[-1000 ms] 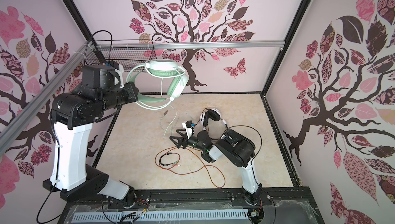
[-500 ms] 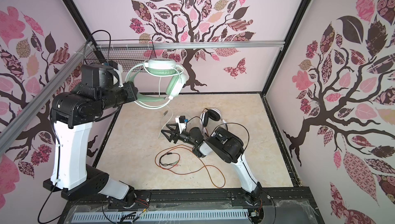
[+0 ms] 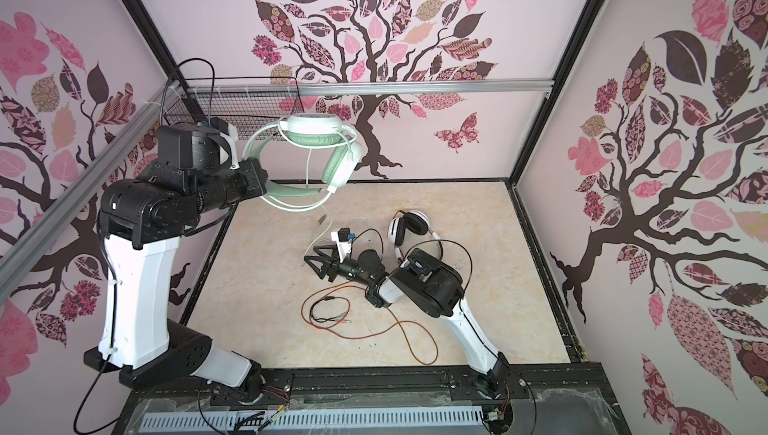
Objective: Wrap the headphones
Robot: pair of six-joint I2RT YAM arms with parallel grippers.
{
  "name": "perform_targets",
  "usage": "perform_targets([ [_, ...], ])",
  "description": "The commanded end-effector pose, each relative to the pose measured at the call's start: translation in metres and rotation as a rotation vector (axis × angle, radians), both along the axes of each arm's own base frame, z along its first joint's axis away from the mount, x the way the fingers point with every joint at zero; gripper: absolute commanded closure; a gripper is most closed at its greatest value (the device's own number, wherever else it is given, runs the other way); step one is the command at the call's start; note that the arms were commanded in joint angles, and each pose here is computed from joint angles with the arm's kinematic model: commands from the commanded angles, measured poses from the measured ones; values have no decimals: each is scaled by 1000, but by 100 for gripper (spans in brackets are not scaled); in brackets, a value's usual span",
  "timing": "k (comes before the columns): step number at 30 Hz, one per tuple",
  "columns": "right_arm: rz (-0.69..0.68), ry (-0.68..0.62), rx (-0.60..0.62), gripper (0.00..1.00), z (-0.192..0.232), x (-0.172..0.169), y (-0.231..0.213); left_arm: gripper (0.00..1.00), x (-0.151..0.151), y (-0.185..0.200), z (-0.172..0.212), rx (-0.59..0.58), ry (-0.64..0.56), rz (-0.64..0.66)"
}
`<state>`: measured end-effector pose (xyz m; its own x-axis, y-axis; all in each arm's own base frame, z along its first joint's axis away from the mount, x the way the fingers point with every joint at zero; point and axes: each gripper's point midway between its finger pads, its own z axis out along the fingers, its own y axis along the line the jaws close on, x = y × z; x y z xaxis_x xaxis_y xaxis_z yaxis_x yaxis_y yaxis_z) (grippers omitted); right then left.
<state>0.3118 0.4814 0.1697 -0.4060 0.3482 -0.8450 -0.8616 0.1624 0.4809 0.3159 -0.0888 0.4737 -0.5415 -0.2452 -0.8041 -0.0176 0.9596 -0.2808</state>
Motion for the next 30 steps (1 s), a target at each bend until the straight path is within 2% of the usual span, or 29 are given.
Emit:
perform_targets([
  [1, 11, 19, -5, 38, -14, 2, 17, 100, 1, -3, 34, -79, -121, -8],
  [7, 18, 47, 24, 40, -15, 4, 43, 100, 1, -3, 34, -79, -121, -7],
  [13, 17, 79, 36, 52, -23, -13, 43, 100, -1, -1, 34, -76, -125, -1],
  [16, 22, 101, 34, 66, -30, -27, 33, 100, -1, -1, 35, -79, -127, -1],
  [19, 33, 114, 20, 90, -33, -41, 24, 100, 2, -1, 35, -78, -127, 2],
  [20, 39, 116, 5, 97, -34, -46, 20, 100, 4, -1, 35, -78, -129, 6],
  [21, 47, 116, -16, 100, -36, -52, 17, 100, 5, 0, 35, -76, -129, 8],
  [24, 79, 134, -125, 100, -44, -70, 6, 100, 14, 1, 32, -70, -124, 19],
  [30, 142, 175, -432, 100, -68, -107, -28, 100, 41, 5, 17, -27, -97, 58],
])
